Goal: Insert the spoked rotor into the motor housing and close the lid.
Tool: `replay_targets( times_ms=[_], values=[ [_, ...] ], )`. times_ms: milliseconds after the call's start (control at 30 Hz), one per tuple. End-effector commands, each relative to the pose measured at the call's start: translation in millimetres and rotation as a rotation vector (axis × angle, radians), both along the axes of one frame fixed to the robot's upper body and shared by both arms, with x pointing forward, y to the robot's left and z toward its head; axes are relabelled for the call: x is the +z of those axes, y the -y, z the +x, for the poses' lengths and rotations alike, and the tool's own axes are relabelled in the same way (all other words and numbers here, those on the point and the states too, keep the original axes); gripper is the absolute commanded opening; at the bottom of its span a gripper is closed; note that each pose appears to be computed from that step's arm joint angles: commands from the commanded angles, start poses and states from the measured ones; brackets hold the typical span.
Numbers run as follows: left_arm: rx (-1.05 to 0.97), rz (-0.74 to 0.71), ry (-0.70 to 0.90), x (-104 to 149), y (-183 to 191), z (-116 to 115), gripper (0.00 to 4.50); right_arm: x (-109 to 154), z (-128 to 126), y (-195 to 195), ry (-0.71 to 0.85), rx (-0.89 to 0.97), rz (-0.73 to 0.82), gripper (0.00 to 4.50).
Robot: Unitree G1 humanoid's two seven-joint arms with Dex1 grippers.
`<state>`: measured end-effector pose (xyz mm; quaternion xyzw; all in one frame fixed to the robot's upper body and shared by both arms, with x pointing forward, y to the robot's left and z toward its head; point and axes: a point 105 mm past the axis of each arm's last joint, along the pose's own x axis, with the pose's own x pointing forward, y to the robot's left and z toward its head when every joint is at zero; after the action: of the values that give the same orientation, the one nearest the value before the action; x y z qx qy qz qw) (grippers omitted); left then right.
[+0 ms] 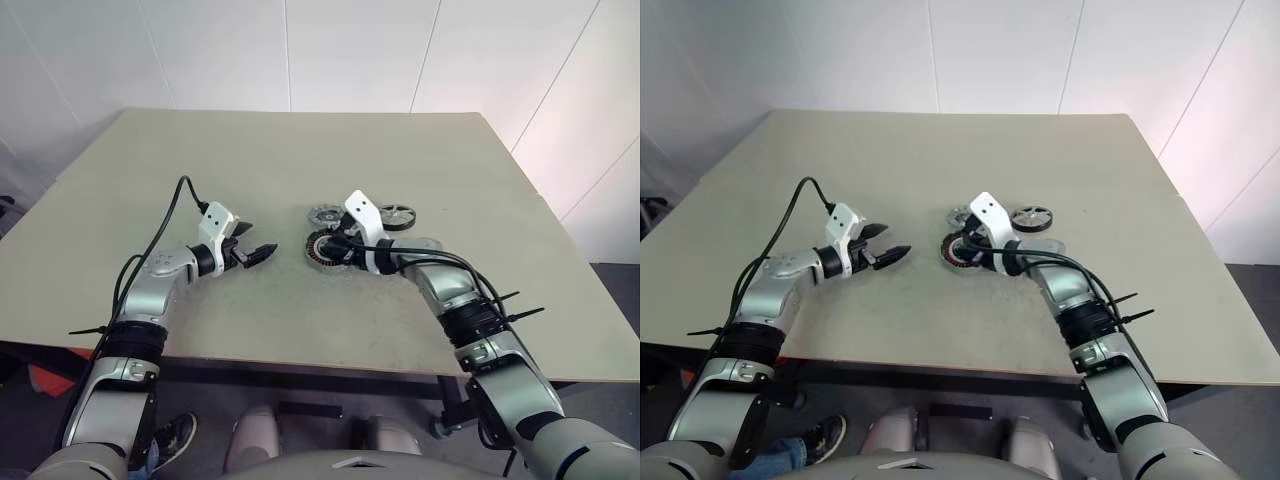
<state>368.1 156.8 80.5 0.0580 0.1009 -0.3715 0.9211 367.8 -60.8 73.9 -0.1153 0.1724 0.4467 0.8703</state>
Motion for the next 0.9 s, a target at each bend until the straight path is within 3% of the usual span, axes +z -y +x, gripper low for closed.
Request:
replay_targets(
  times_ms=[33, 100, 200, 300, 567, 700, 900],
  values=[
    [-0.003, 0.001, 0.073, 20, -1, 6, 4.50, 18, 2, 0, 0.078, 0.010, 0.012, 3.03],
    [-0.005, 0.001, 0.071, 19, 0, 6, 4.50, 25, 2, 0, 0.095, 0.011, 0.025, 3.69],
    [-0.008, 0.001, 0.070, 19, 2, 6, 4.50, 30, 4, 1, 0.103, 0.002, 0.037, 3.69],
    [-0.011, 0.001, 0.069, 18, 3, 6, 4.50, 32, 4, 2, 0.108, -0.001, 0.047, 2.99],
    [-0.012, 0.004, 0.071, 18, 4, 5, 4.50, 32, 0, 0, 0.105, 0.017, 0.050, 0.03],
    [-0.011, 0.005, 0.070, 17, 3, 5, 4.50, 26, -3, -3, 0.092, 0.034, 0.029, 0.03],
    [-0.010, 0.008, 0.067, 15, 3, 5, 4.50, -17, -18, -10, -0.035, 0.025, -0.055, 0.03]
  ],
)
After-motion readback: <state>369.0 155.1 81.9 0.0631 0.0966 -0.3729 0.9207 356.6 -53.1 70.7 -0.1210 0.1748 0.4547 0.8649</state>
